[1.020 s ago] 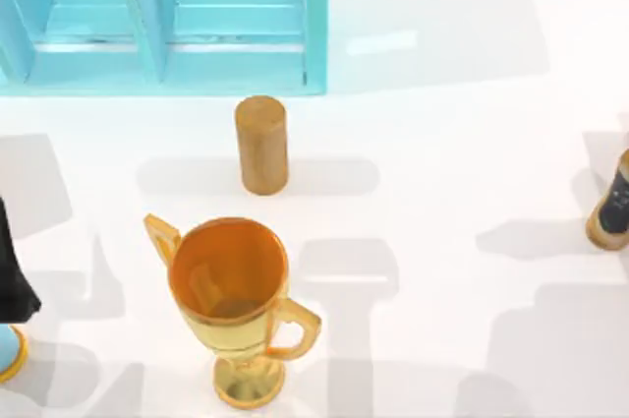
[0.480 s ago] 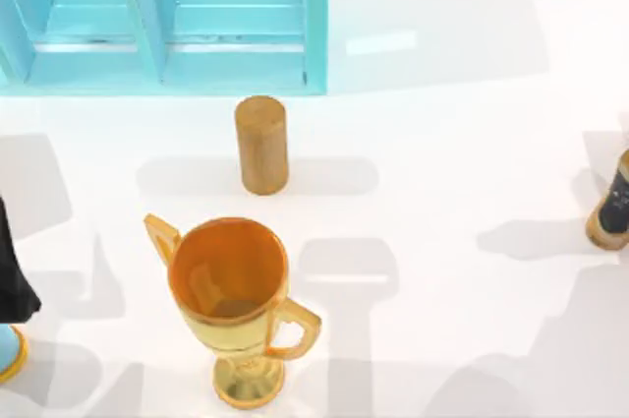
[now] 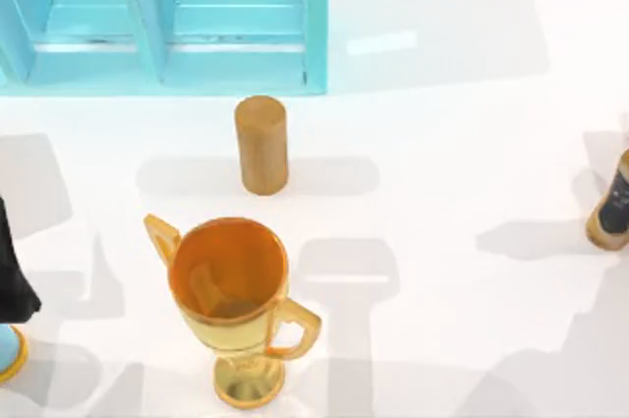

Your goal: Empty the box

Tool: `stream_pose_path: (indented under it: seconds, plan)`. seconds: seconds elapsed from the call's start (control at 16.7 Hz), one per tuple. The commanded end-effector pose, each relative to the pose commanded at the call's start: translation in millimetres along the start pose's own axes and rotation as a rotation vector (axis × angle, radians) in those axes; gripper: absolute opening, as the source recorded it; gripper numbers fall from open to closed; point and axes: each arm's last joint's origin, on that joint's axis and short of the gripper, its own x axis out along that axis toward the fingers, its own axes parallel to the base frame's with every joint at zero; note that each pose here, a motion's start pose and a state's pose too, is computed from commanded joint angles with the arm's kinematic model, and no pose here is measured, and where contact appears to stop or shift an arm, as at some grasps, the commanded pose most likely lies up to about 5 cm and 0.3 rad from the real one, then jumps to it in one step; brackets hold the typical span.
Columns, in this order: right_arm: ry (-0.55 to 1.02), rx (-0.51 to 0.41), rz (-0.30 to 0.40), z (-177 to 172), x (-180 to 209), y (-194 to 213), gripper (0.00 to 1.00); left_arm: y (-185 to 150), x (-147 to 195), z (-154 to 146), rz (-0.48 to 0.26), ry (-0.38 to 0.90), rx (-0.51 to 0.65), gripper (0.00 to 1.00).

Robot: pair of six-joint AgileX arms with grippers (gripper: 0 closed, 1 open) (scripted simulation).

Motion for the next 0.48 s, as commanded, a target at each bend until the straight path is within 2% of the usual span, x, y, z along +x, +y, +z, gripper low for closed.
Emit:
stream_pose_path:
  seconds: [0.48]
  plan:
    - [-0.001,0.000,-0.001,1,68,-1,1.00,0,0,0,0.000,0.000,0.000,1.00]
